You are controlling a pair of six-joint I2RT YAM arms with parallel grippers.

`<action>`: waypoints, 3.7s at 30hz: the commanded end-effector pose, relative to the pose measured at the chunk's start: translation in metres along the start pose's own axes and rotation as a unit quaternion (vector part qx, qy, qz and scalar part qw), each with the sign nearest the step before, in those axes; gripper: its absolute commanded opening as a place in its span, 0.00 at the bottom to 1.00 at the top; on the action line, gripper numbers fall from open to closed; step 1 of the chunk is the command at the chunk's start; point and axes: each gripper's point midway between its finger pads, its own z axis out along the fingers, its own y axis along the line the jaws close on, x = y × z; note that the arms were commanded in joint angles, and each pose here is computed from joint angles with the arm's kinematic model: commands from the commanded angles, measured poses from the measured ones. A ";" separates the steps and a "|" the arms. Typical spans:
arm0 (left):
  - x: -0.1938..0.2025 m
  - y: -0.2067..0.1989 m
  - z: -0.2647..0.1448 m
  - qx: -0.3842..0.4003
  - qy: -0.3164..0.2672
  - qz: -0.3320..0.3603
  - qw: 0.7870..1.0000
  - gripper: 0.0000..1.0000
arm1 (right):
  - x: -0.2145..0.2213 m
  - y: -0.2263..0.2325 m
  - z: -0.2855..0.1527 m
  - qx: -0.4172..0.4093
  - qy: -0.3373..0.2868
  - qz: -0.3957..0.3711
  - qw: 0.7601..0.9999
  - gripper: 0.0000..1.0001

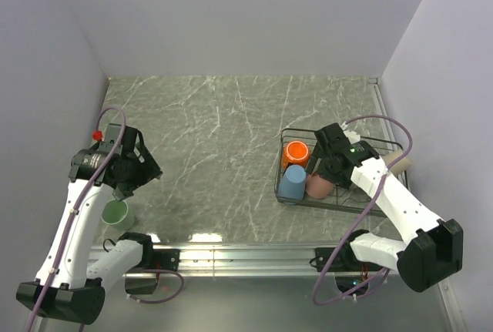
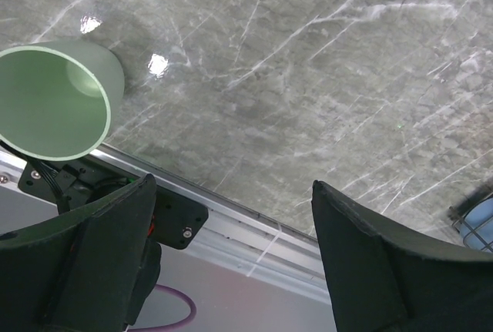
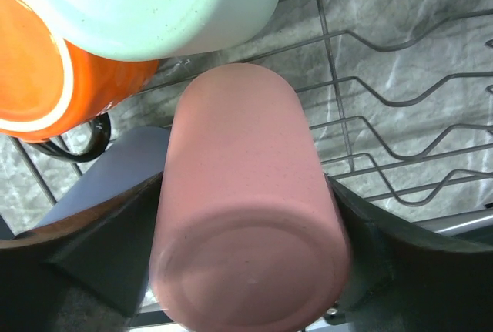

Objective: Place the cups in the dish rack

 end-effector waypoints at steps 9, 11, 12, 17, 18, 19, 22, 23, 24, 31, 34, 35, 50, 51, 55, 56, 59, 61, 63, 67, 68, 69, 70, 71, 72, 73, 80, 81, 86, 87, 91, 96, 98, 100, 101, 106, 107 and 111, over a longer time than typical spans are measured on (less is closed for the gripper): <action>-0.003 -0.008 0.003 0.018 -0.002 0.005 1.000 0.87 | -0.019 0.009 -0.030 -0.038 -0.033 0.018 0.999 0.99; -0.003 -0.010 0.003 0.022 -0.001 0.005 1.000 0.87 | -0.025 0.012 -0.040 -0.048 -0.043 0.023 0.998 0.99; -0.003 -0.010 0.003 0.023 0.000 0.006 1.000 0.86 | -0.035 0.016 -0.052 -0.059 -0.055 0.024 0.996 0.99; -0.003 -0.015 0.004 0.032 0.003 0.007 0.999 0.86 | -0.063 0.029 -0.079 -0.072 -0.077 0.007 0.994 0.99; -0.003 -0.016 0.004 0.034 0.003 0.007 0.999 0.86 | -0.072 0.036 -0.088 -0.084 -0.086 0.009 0.993 1.00; -0.004 -0.017 0.004 0.035 0.003 0.007 0.999 0.86 | -0.076 0.042 -0.086 -0.084 -0.082 0.002 0.993 1.00; -0.004 -0.019 0.003 0.039 0.004 0.006 0.999 0.85 | -0.090 0.068 -0.089 -0.111 -0.080 -0.004 0.991 1.00; -0.005 -0.020 0.003 0.041 0.003 0.005 0.999 0.85 | -0.092 0.077 -0.088 -0.119 -0.075 -0.007 0.990 1.00; -0.005 -0.021 0.003 0.043 0.004 0.006 0.999 0.85 | -0.101 0.088 -0.093 -0.133 -0.083 -0.007 0.988 1.00; -0.001 -0.023 -0.001 0.057 0.008 0.003 0.998 0.84 | -0.108 0.144 -0.059 -0.129 -0.051 -0.057 0.989 1.00; -0.002 -0.022 -0.003 0.060 0.003 0.003 0.998 0.84 | -0.102 0.162 -0.044 -0.124 -0.037 -0.076 0.989 1.00; -0.002 -0.022 -0.004 0.059 0.002 0.002 0.998 0.84 | -0.100 0.166 -0.040 -0.121 -0.033 -0.081 0.989 1.00; 0.005 -0.025 -0.002 0.078 0.009 0.000 0.997 0.83 | -0.072 0.210 0.019 -0.104 0.006 -0.131 0.986 0.74; 0.005 -0.025 -0.001 0.079 0.009 0.002 0.997 0.83 | -0.071 0.212 0.024 -0.098 0.006 -0.134 0.986 0.71; 0.007 -0.024 0.000 0.080 0.008 0.002 0.997 0.83 | -0.063 0.216 0.035 -0.083 0.014 -0.145 0.986 0.57; 0.007 -0.024 -0.001 0.081 0.008 0.002 0.997 0.83 | -0.061 0.216 0.036 -0.082 0.016 -0.145 0.986 0.55; 0.008 -0.022 -0.001 0.082 0.003 0.004 0.997 0.83 | -0.055 0.220 0.040 -0.080 0.020 -0.152 0.985 0.40; 0.009 -0.021 -0.002 0.084 0.000 0.005 0.996 0.84 | -0.051 0.223 0.041 -0.078 0.023 -0.158 0.984 0.32; 0.008 -0.020 -0.003 0.087 -0.004 0.006 0.996 0.84 | -0.048 0.227 0.042 -0.079 0.027 -0.162 0.983 0.24; 0.007 -0.020 -0.006 0.086 -0.010 0.012 0.996 0.84 | -0.031 0.251 0.034 -0.099 0.034 -0.177 0.979 0.00; 0.006 -0.020 -0.006 0.085 -0.011 0.013 0.996 0.84 | -0.033 0.262 0.027 -0.111 0.028 -0.178 0.977 0.00; 0.005 -0.021 -0.008 0.086 -0.013 0.013 0.996 0.84 | -0.027 0.267 0.029 -0.108 0.035 -0.181 0.977 0.00; 0.005 -0.021 -0.008 0.087 -0.013 0.014 0.996 0.84 | -0.024 0.275 0.025 -0.114 0.034 -0.184 0.976 0.00; 0.005 -0.022 -0.009 0.087 -0.014 0.014 0.996 0.84 | -0.017 0.285 0.019 -0.123 0.035 -0.192 0.973 0.00; 0.004 -0.023 -0.010 0.089 -0.015 0.015 0.996 0.84 | -0.018 0.298 0.012 -0.131 0.033 -0.189 0.973 0.00; 0.005 -0.023 -0.010 0.088 -0.013 0.017 0.996 0.84 | -0.018 0.306 0.008 -0.138 0.031 -0.189 0.972 0.00; 0.008 -0.026 -0.009 0.089 -0.007 0.030 0.996 0.84 | -0.006 0.340 -0.003 -0.174 0.050 -0.162 0.970 0.00; 0.008 -0.026 -0.009 0.087 -0.007 0.031 0.996 0.84 | -0.009 0.344 -0.008 -0.186 0.045 -0.153 0.970 0.00; 0.008 -0.016 -0.006 0.058 -0.012 0.038 0.998 0.84 | -0.019 0.335 -0.019 -0.193 0.016 -0.146 0.970 0.58; 0.006 -0.013 -0.006 0.047 -0.015 0.037 0.998 0.85 | -0.026 0.334 -0.033 -0.203 0.005 -0.143 0.969 0.67; 0.000 -0.005 -0.005 0.016 -0.027 0.034 0.999 0.87 | -0.049 0.325 -0.070 -0.223 -0.033 -0.139 0.964 0.78; -0.002 -0.007 0.002 0.007 -0.019 0.027 0.999 0.86 | -0.076 0.295 -0.129 -0.247 -0.082 -0.128 0.957 0.81; -0.003 -0.006 0.004 0.002 -0.017 0.024 1.000 0.86 | -0.082 0.278 -0.147 -0.252 -0.097 -0.127 0.954 0.82; -0.005 -0.003 0.006 -0.008 -0.018 0.016 1.000 0.86 | -0.081 0.263 -0.150 -0.246 -0.101 -0.129 0.955 0.82; -0.007 -0.001 0.006 -0.014 -0.019 0.013 1.000 0.86 | -0.086 0.253 -0.164 -0.256 -0.113 -0.124 0.952 0.82; -0.006 0.019 0.017 -0.049 -0.019 -0.016 0.998 0.89 | -0.077 0.220 -0.177 -0.277 -0.113 -0.125 0.946 0.83; 0.000 0.022 0.022 -0.054 -0.007 -0.023 0.998 0.90 | -0.073 0.210 -0.175 -0.277 -0.111 -0.125 0.946 0.83; 0.016 0.028 0.042 -0.062 0.037 -0.071 0.995 0.90 | -0.055 0.193 -0.168 -0.290 -0.090 -0.137 0.943 0.83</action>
